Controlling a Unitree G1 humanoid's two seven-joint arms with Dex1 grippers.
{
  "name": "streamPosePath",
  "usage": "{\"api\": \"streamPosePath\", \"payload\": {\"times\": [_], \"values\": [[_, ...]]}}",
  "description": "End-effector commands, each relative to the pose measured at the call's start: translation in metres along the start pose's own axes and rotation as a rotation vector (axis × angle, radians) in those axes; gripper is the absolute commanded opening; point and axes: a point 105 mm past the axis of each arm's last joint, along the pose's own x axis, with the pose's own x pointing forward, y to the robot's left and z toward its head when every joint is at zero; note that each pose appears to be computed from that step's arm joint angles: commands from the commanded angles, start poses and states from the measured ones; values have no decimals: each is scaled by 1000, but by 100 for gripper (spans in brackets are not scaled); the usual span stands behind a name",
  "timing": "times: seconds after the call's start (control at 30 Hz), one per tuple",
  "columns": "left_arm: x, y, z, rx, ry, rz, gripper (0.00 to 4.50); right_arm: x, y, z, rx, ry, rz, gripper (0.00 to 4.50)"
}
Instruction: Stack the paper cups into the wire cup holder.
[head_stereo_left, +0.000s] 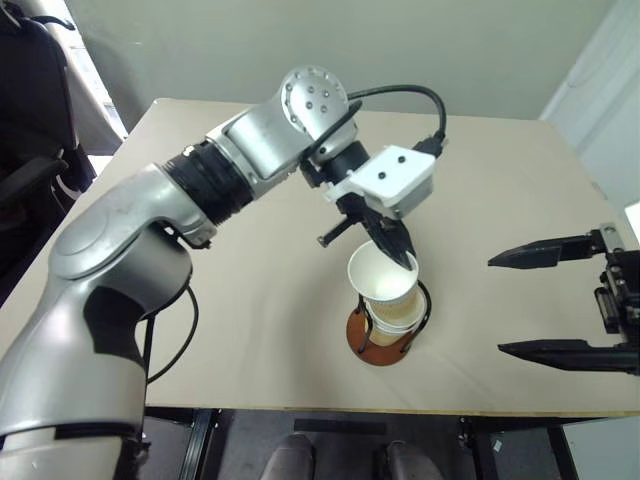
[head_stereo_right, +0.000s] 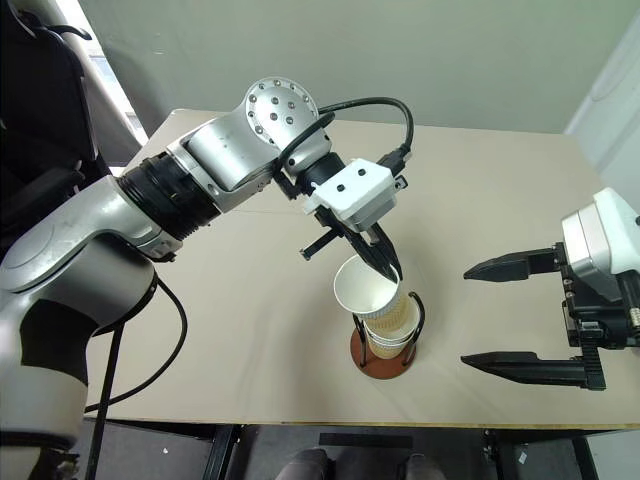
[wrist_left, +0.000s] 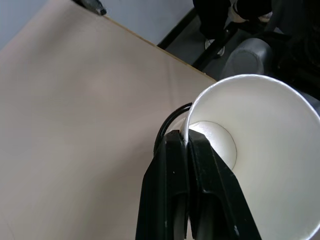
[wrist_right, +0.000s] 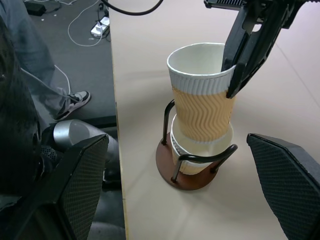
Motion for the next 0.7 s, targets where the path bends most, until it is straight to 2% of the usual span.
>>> {"api": "streamPosePath", "payload": {"times": [0.03, 0.1, 0.2, 0.53, 0.57, 0.7], "values": [[1, -3, 2, 18, 15, -39, 2, -4, 2, 7, -36, -12, -27, 450], [2, 0, -1, 29, 23, -27, 2, -3, 2, 6, -35, -7, -27, 450], [4, 6, -3, 36, 19, -2, 66, -3, 2, 4, -29, 10, -27, 450], [1, 10, -5, 37, 15, 33, 426, -5, -1, -1, -28, 45, -32, 450], [-2, 13, -3, 38, -2, 57, 441, -5, -2, -1, -30, 46, -32, 450], [-27, 20, -1, -9, -73, 194, 441, -7, -5, -2, -29, 50, -31, 450]]}}
